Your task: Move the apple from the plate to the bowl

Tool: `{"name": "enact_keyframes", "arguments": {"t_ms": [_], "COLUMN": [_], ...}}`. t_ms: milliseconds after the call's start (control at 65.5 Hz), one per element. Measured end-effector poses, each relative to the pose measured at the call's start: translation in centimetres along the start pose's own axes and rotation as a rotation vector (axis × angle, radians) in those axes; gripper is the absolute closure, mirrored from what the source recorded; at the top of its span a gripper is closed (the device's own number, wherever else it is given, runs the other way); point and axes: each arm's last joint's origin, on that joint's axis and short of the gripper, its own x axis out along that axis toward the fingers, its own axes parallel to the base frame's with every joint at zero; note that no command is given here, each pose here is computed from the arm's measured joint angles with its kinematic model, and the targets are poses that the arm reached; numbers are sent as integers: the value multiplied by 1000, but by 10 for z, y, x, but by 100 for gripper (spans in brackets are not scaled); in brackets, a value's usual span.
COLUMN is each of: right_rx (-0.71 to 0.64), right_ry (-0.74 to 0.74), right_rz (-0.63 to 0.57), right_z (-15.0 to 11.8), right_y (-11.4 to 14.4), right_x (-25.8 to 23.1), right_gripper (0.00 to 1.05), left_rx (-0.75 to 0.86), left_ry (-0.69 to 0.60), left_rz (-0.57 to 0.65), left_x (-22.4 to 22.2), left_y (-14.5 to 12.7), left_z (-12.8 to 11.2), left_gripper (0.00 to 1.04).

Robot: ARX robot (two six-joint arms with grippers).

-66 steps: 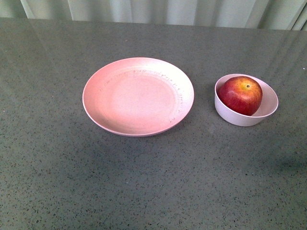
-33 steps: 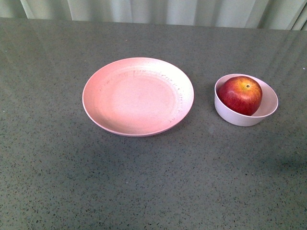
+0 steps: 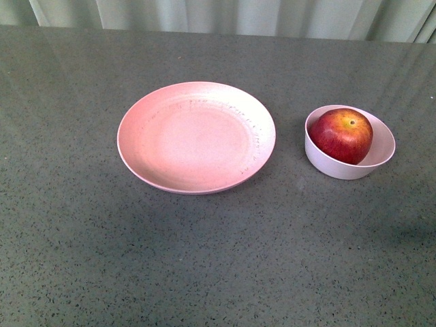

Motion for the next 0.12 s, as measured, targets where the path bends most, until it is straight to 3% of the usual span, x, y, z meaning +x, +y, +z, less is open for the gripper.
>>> {"name": "enact_keyframes", "arguments": {"t_ms": [122], "right_rx": [0], "right_ry": [0], "right_rz": [0], "right_z": [0], "right_y": [0], "right_x": [0], "right_gripper": [9], "left_rx": [0], "left_ry": [0], "left_rz": [0], "left_x": [0], "left_y": [0], "left_z": [0], "left_gripper": [9]}}
